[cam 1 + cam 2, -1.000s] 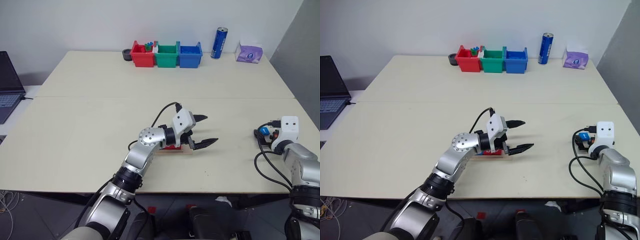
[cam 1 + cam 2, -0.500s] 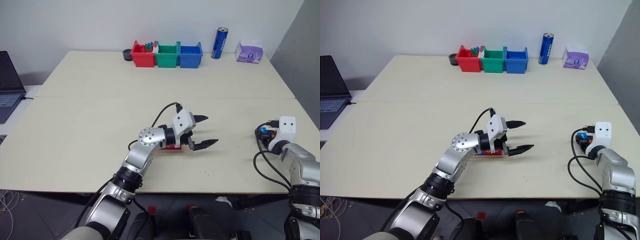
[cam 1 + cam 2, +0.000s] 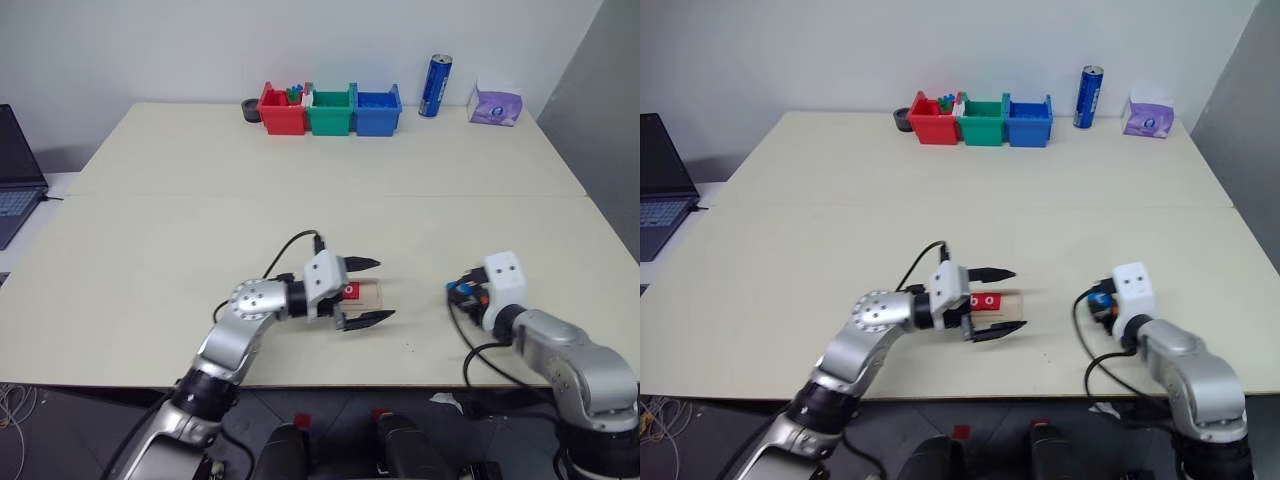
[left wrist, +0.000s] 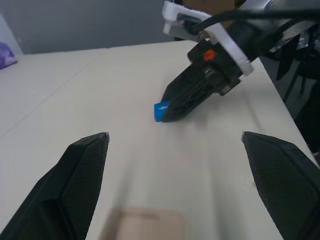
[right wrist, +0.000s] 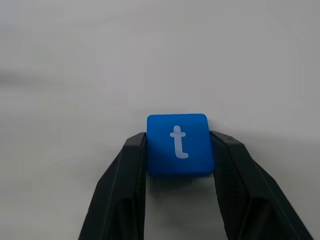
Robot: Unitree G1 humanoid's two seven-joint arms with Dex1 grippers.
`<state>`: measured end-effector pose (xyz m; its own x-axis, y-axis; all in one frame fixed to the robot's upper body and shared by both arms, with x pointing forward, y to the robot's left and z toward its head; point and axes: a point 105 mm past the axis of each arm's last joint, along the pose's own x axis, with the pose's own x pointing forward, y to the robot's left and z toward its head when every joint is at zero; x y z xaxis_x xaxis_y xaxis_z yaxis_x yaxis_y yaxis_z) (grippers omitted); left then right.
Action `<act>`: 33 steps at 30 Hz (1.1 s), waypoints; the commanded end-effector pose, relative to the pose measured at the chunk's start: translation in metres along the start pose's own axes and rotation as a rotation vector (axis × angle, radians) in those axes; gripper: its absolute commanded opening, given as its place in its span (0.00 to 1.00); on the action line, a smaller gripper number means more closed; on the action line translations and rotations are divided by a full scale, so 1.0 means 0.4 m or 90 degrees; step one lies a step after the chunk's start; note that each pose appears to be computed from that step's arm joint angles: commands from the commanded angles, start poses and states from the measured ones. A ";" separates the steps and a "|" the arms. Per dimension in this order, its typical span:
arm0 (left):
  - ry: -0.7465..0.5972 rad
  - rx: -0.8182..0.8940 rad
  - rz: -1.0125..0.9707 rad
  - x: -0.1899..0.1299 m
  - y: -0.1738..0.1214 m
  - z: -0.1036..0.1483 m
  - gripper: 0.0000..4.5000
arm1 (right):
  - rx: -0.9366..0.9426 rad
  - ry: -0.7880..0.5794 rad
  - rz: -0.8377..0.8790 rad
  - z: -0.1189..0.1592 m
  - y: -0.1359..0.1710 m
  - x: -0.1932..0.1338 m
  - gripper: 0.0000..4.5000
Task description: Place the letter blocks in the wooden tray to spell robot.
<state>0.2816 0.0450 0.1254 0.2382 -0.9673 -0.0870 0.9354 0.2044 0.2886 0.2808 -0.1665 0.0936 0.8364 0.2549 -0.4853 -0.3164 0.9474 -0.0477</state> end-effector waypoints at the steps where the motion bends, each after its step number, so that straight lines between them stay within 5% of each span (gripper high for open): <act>1: -0.024 0.012 -0.005 -0.034 -0.029 0.042 1.00 | -0.019 -0.001 0.024 0.013 0.070 -0.034 0.32; 11: 0.001 -0.028 0.043 -0.060 -0.061 0.024 1.00 | -0.012 0.023 -0.007 0.012 0.051 -0.006 0.32; 20: -0.001 -0.020 0.055 -0.056 -0.040 0.045 1.00 | 0.011 0.028 0.071 0.026 0.089 -0.005 1.00; 25: -0.002 -0.018 0.038 -0.072 -0.037 0.056 1.00 | -0.161 -0.026 0.089 0.109 0.030 -0.043 1.00; 30: -0.001 -0.024 0.021 -0.095 -0.027 0.056 1.00 | -0.302 -0.097 0.268 0.163 0.021 -0.083 1.00; 33: 0.002 -0.018 0.010 -0.103 -0.022 0.048 1.00 | -0.365 -0.118 0.388 0.127 0.026 -0.086 1.00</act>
<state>0.2584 0.0773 0.1373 0.2644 -0.9585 -0.1066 0.9435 0.2342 0.2344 0.2773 -0.1585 0.1531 0.5666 0.6987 -0.4369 -0.8230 0.5059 -0.2582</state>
